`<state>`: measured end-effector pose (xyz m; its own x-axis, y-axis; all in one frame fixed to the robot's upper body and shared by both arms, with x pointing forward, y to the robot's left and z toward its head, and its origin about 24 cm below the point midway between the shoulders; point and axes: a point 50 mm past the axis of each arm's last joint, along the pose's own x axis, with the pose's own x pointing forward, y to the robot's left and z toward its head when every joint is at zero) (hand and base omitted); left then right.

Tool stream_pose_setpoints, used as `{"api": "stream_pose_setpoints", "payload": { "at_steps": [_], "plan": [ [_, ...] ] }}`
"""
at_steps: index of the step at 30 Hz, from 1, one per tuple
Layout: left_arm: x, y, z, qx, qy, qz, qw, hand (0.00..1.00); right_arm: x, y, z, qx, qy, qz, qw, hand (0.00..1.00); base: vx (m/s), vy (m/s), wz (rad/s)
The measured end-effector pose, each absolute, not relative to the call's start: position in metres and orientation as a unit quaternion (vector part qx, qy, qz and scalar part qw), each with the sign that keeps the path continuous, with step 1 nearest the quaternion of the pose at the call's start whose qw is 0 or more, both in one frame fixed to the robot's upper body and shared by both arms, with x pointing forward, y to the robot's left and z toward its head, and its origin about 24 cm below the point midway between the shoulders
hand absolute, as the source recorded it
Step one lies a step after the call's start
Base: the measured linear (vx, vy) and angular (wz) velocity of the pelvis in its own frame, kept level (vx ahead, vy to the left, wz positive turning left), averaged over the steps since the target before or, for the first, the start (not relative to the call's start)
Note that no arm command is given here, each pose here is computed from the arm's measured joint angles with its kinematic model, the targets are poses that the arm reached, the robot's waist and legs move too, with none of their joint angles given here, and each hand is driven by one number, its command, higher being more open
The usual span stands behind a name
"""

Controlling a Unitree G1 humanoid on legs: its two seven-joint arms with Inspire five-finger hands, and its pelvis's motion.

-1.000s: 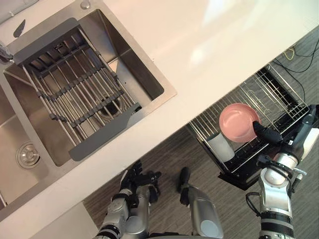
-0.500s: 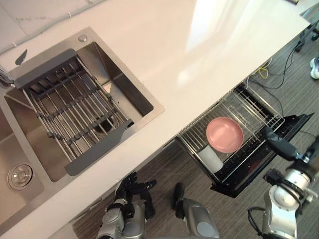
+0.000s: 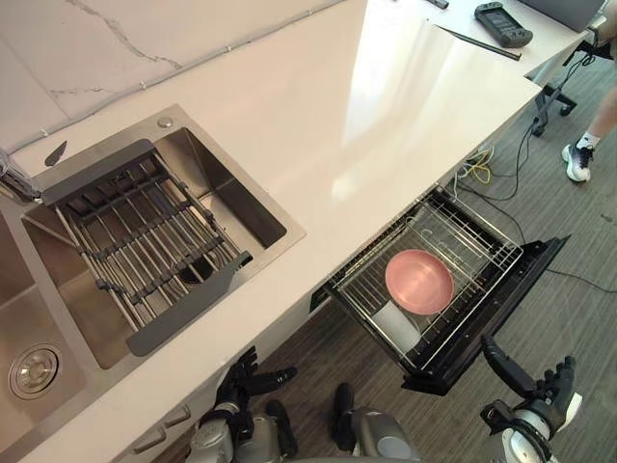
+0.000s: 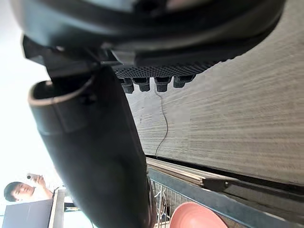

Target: Walk over to the sink, pick up the cup, carry it to the dishwasher, place the cup inside the dishwasher, then close the dishwasher door

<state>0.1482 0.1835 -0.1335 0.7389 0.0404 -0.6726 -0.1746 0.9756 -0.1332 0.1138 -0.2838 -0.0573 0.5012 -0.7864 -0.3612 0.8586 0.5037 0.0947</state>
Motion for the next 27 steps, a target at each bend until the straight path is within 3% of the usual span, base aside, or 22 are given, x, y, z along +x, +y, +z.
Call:
{"api": "stream_pose_setpoints", "payload": {
  "at_steps": [17, 27],
  "plan": [
    [0.148, 0.185, -0.132, -0.101, 0.35, 0.066, 0.929, 1.0, 0.151, -0.284, -0.057, 0.237, 0.064, -0.357, 0.902, 1.0, -0.01, -0.002, 0.02],
    [0.15, 0.178, -0.131, -0.104, 0.347, 0.048, 0.931, 1.0, 0.155, -0.291, -0.048, 0.267, 0.028, -0.35, 0.898, 1.0, -0.01, -0.013, 0.06]
  ]
}}
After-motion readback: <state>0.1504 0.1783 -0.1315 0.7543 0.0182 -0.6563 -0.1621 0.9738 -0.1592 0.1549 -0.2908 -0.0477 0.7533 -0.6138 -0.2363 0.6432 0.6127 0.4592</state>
